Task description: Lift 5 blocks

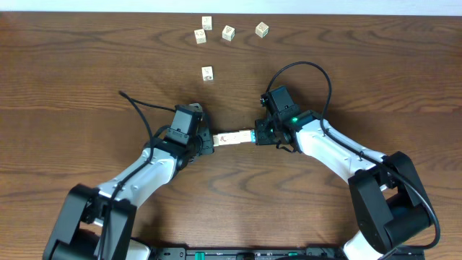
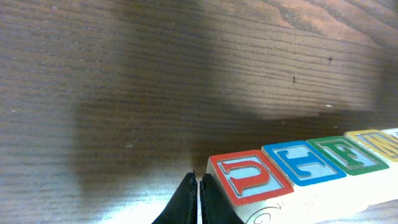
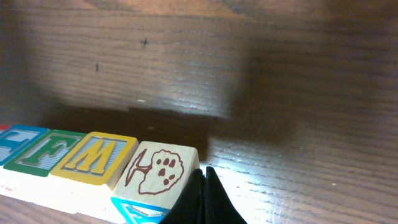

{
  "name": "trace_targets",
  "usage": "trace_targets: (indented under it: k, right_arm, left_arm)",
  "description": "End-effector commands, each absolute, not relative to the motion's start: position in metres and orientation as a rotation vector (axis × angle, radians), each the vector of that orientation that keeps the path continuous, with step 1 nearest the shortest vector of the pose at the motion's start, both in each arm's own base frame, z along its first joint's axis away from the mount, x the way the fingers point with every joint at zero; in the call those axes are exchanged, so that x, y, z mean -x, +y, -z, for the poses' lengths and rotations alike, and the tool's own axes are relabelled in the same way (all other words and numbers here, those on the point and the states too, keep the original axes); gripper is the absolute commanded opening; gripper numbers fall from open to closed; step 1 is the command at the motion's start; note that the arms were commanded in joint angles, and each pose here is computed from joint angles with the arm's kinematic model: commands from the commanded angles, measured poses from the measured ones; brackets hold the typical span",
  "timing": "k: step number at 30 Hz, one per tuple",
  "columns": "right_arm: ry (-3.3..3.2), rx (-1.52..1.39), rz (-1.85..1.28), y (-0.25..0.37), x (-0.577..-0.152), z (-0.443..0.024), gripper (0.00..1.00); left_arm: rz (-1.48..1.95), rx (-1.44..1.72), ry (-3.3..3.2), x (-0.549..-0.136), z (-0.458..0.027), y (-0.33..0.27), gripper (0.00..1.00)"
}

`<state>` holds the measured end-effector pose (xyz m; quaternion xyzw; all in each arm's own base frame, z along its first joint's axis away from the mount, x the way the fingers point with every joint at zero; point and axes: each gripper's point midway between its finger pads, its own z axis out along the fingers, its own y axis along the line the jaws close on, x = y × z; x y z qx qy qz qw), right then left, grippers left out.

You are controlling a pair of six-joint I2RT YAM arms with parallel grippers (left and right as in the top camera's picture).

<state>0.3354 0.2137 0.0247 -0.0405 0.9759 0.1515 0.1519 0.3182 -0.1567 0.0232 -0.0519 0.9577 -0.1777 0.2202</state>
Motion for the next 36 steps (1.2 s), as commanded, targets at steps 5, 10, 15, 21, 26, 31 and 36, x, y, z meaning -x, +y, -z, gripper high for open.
trace_targets:
  k: [5,10,15,21,26,31,36]
  right_arm:
    - [2.777,0.374,-1.081,0.3010,-0.2894,-0.0674,0.01]
    - [2.776,0.375,-1.081,0.3012,-0.2893,-0.0674,0.01]
    - [2.777,0.375,-1.080,0.3010,-0.2893,-0.0673,0.01]
    - [2.779,0.368,-1.060,0.2995,-0.2907,-0.0660,0.01]
    - [2.791,0.358,-1.031,0.2964,-0.2910,-0.0633,0.01]
    - [2.792,0.358,-1.030,0.2962,-0.2909,-0.0631,0.01]
    - [2.798,0.359,-1.016,0.2952,-0.2914,-0.0595,0.01]
  left_arm:
    - [1.012,-0.171,2.611,-0.2862,-0.0594,-0.2578,0.07]
    - [1.011,-0.170,2.614,-0.2859,-0.0583,-0.2577,0.07]
    - [1.005,-0.169,2.614,-0.2864,-0.0578,-0.2572,0.07]
    - [0.997,-0.166,2.613,-0.2872,-0.0574,-0.2564,0.07]
    - [0.969,-0.154,2.614,-0.2894,-0.0557,-0.2537,0.07]
    - [0.964,-0.152,2.614,-0.2898,-0.0554,-0.2532,0.07]
    - [0.964,-0.152,2.615,-0.2897,-0.0553,-0.2532,0.07]
